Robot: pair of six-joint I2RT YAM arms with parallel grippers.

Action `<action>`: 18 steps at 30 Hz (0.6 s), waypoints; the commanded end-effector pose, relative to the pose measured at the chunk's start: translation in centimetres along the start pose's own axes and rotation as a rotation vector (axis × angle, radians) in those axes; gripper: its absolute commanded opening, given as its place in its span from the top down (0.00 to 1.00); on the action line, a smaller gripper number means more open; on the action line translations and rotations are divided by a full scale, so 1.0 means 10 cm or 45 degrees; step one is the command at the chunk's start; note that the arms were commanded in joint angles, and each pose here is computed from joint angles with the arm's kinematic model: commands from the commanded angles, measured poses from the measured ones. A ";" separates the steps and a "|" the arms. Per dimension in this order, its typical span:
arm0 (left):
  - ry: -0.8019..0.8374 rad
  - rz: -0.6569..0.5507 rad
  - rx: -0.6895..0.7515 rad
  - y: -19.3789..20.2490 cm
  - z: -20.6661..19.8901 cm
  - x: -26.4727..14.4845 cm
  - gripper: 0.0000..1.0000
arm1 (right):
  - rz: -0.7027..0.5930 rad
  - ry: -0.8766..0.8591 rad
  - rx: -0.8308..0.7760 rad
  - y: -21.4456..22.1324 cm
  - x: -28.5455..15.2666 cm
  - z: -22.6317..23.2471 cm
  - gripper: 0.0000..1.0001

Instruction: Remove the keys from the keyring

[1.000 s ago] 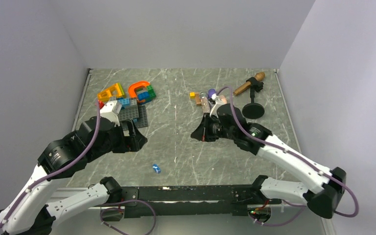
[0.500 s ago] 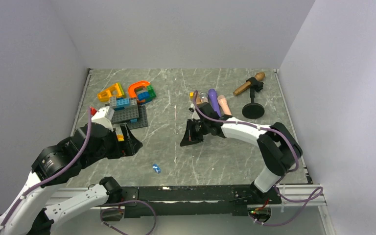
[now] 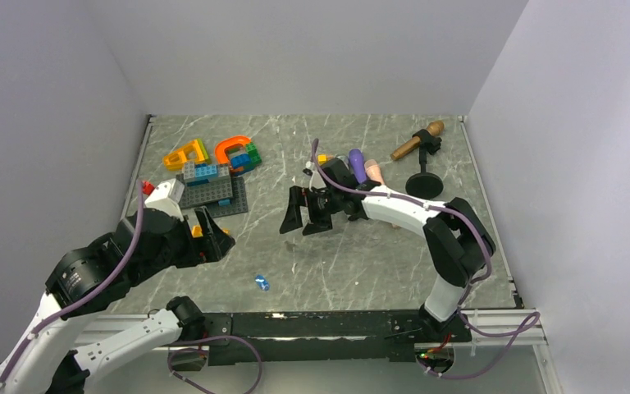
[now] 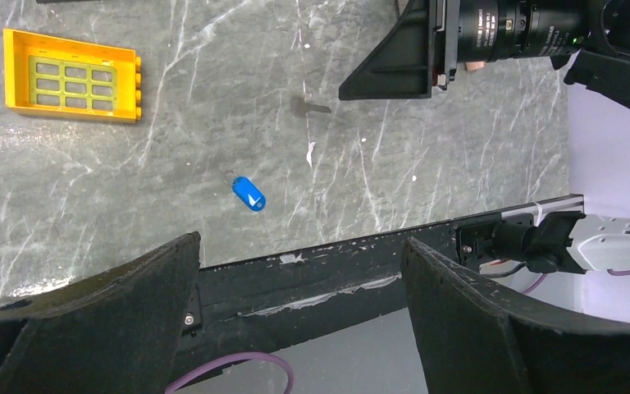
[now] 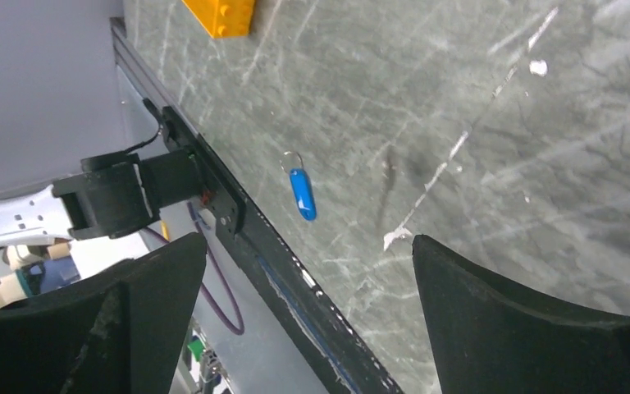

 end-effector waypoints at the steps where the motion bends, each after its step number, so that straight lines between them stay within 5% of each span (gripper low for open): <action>1: 0.023 -0.037 -0.020 -0.08 -0.07 0.04 0.04 | -0.073 0.038 -0.094 0.02 -0.28 0.16 0.00; 18: -0.017 0.039 0.109 -0.13 -0.23 0.52 0.05 | -0.426 0.173 -0.181 0.49 -1.40 0.35 0.00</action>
Point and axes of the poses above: each gripper's point midway between its finger pads, its own x axis out along the fingers, its own z axis along the line the jaws close on, y = z × x, the point moved 8 cm from there along -x, back along the fingers, and after that the axes turned 12 degrees about x, right-handed, at the moved point
